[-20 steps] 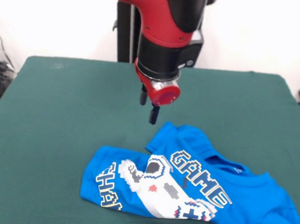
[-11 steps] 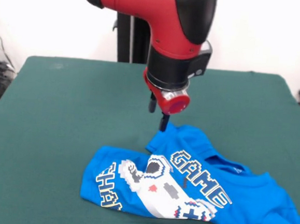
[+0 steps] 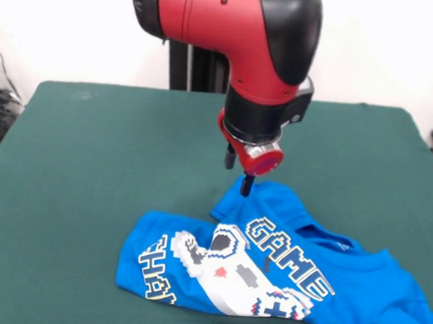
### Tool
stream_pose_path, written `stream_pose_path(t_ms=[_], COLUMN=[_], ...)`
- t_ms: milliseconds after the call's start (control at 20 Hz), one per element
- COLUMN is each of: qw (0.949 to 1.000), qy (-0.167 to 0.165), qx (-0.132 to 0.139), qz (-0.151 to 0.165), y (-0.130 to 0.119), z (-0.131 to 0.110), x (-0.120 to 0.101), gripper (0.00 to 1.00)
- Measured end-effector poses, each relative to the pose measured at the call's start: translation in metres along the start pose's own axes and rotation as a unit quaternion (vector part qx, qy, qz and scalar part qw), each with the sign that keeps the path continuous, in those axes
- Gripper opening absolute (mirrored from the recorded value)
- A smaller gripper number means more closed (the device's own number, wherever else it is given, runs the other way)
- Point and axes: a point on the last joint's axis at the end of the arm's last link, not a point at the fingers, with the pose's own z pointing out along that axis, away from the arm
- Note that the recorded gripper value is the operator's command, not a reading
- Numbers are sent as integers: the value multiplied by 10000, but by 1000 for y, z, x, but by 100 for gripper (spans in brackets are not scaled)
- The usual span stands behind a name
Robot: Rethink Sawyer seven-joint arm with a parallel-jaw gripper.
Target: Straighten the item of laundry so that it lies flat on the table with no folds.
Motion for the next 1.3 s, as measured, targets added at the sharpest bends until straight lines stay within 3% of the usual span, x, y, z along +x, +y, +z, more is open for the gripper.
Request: stream_pose_path(t_ms=[300, 700, 1000, 1050, 1300], qw=[10000, 10000, 9985, 9976, 9975], qy=[57, 69, 513, 660, 680], qx=[27, -28, 35, -5, -5], qz=[9, 37, 199, 225, 191], y=[-4, -2, -1, 8, 17], z=[31, 31, 32, 33, 32], x=[2, -1, -13, -16, -18], gripper=[100, 100, 100, 0, 0])
